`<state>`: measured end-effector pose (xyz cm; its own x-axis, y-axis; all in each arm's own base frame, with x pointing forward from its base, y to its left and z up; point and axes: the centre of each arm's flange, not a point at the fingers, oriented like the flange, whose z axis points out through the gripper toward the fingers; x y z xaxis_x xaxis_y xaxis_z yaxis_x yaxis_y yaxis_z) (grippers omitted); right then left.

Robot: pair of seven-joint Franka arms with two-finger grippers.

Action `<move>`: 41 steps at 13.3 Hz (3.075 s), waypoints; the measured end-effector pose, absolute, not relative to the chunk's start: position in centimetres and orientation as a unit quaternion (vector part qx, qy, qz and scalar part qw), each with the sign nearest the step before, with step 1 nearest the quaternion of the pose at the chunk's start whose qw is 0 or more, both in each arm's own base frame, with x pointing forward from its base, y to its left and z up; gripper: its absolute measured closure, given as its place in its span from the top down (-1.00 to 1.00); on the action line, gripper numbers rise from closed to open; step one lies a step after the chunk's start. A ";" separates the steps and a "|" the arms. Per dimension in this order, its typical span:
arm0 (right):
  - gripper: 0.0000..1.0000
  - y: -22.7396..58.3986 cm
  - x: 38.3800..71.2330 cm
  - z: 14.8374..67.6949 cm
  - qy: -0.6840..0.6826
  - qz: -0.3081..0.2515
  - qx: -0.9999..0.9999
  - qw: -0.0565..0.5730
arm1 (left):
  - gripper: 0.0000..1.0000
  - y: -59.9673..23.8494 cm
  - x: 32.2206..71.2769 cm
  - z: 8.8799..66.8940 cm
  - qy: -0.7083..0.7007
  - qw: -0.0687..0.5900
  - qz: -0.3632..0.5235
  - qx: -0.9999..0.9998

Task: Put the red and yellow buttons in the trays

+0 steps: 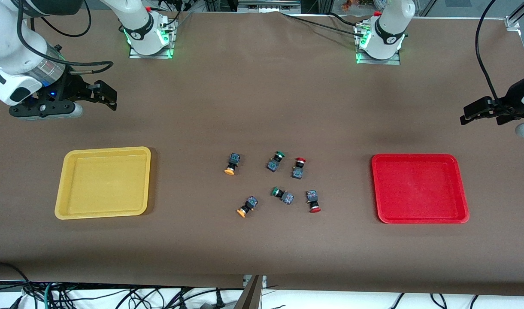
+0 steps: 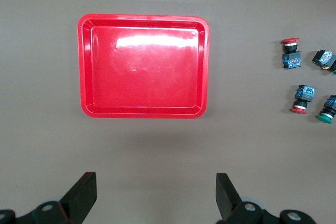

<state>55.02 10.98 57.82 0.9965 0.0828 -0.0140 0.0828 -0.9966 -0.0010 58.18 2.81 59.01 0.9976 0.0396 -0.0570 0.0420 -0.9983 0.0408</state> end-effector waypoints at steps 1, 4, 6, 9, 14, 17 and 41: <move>1.00 11.0 55.0 57.9 -0.041 0.007 -0.999 0.000 | 1.00 2.8 58.2 59.0 0.020 0.021 -0.028 0.999; 1.00 11.0 55.1 58.0 -0.041 0.006 -0.999 0.000 | 1.00 2.8 58.2 59.0 0.021 0.021 -0.028 0.999; 1.00 11.1 55.1 57.9 -0.055 0.006 -0.998 0.000 | 1.00 2.8 58.2 59.0 0.021 0.021 -0.028 0.999; 1.00 11.8 55.5 56.5 -0.078 0.020 -0.997 0.000 | 1.00 2.8 58.2 59.0 0.021 0.021 -0.028 0.999; 1.00 22.2 58.6 45.1 -0.067 0.037 -0.997 0.019 | 1.00 2.7 58.2 59.0 0.020 0.021 -0.029 0.999; 1.00 31.0 58.8 34.8 -0.032 0.020 -0.999 0.026 | 1.00 2.4 58.0 58.5 0.016 0.022 -0.044 0.999; -0.34 21.1 64.7 29.0 -0.077 0.025 -0.997 0.014 | 1.00 -31.1 67.9 21.7 0.130 0.034 0.063 0.989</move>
